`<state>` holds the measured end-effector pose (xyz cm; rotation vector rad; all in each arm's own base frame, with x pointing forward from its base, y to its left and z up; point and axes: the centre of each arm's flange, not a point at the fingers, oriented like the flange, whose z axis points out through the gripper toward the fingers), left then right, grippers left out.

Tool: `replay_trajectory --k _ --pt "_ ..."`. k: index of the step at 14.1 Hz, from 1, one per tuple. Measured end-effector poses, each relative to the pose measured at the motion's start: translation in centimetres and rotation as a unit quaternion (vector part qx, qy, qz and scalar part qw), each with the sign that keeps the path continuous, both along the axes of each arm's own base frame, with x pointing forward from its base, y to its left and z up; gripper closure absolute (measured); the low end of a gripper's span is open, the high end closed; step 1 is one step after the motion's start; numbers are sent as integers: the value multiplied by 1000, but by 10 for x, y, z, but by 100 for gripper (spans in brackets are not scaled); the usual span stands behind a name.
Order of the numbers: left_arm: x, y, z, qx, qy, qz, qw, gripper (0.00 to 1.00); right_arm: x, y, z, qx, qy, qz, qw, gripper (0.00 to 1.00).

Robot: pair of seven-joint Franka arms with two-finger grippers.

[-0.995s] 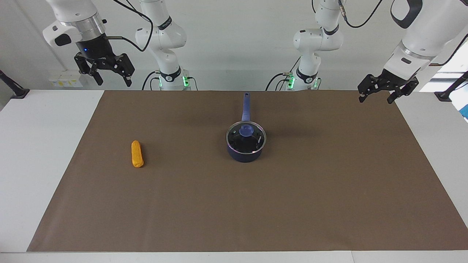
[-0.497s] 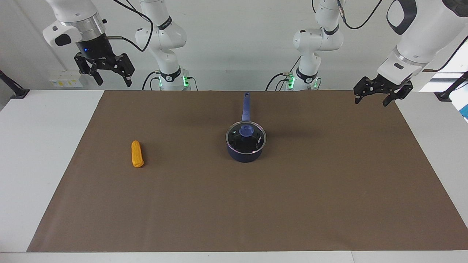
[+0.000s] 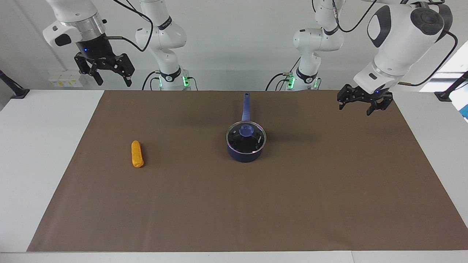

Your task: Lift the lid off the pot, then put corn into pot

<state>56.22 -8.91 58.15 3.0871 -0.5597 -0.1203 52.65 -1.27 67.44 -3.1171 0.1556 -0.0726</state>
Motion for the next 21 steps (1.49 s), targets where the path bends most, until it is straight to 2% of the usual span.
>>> replay_trajectory --k 5,7,8,10,12,17,19,21 --pt "-4 -46 -8 -1 -9 -10 1000 0 0 10 -1 0 2 10 1000 0" --pt "-5 -71 -17 -4 -11 -1 1000 0 1 13 -15 -1 12 17 1000 0" --pt "-5 -84 -22 -6 -13 4 1000 0 5 12 -27 -1 9 24 1000 0" --pt "-6 -111 -33 -7 -14 14 1000 0 16 10 -58 -2 -1 40 999 0" --pt "-6 -138 -46 -9 -16 26 999 0 30 9 -100 -4 1 60 998 0" --pt "-14 -211 -84 -13 -27 68 997 0 85 -7 -210 -17 0 147 989 0" --pt "-20 -241 -100 -15 -32 84 996 0 96 -18 -242 -22 -1 183 983 0" --pt "-30 -271 -117 -16 -32 104 994 0 99 -28 -275 -26 -4 217 976 0"
